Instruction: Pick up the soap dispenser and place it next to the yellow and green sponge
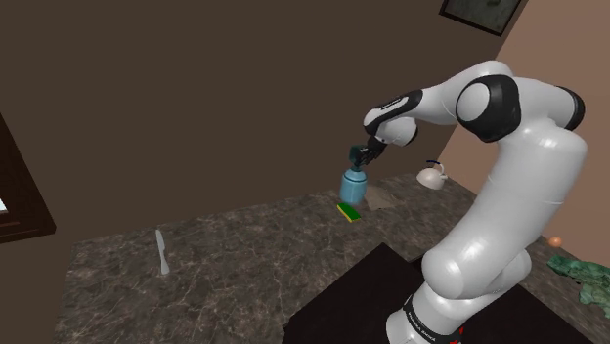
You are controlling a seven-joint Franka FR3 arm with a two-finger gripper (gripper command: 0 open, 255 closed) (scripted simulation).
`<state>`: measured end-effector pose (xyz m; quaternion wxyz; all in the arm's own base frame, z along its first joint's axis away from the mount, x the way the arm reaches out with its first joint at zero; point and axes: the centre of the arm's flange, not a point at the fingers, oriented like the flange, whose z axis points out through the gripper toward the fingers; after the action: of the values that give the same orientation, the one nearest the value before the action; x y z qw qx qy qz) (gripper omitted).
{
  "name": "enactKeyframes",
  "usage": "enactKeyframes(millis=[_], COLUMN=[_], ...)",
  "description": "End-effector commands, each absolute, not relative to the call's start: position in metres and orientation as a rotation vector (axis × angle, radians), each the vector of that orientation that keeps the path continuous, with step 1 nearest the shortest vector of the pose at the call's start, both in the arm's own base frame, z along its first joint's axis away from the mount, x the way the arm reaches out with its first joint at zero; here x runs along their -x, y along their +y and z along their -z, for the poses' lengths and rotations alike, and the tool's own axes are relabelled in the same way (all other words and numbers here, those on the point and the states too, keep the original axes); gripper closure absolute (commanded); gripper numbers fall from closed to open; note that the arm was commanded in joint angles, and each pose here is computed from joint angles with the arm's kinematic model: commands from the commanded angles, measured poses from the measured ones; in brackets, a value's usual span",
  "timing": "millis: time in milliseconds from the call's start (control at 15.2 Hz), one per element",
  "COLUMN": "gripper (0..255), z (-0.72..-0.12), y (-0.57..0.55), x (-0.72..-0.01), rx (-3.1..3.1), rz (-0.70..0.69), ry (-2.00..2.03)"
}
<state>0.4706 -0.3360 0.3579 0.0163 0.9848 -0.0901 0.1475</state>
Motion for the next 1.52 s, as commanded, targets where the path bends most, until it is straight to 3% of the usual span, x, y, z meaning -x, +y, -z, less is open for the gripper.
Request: enactKeyframes(millis=[0, 1452], gripper=[255, 255], z=[-0.348, -0.232], y=[-0.336, -0.336], x=[-0.471, -0.471], rx=[-3.061, -3.061], rz=[-0.461, -0.461], ry=[-0.28, -0.28])
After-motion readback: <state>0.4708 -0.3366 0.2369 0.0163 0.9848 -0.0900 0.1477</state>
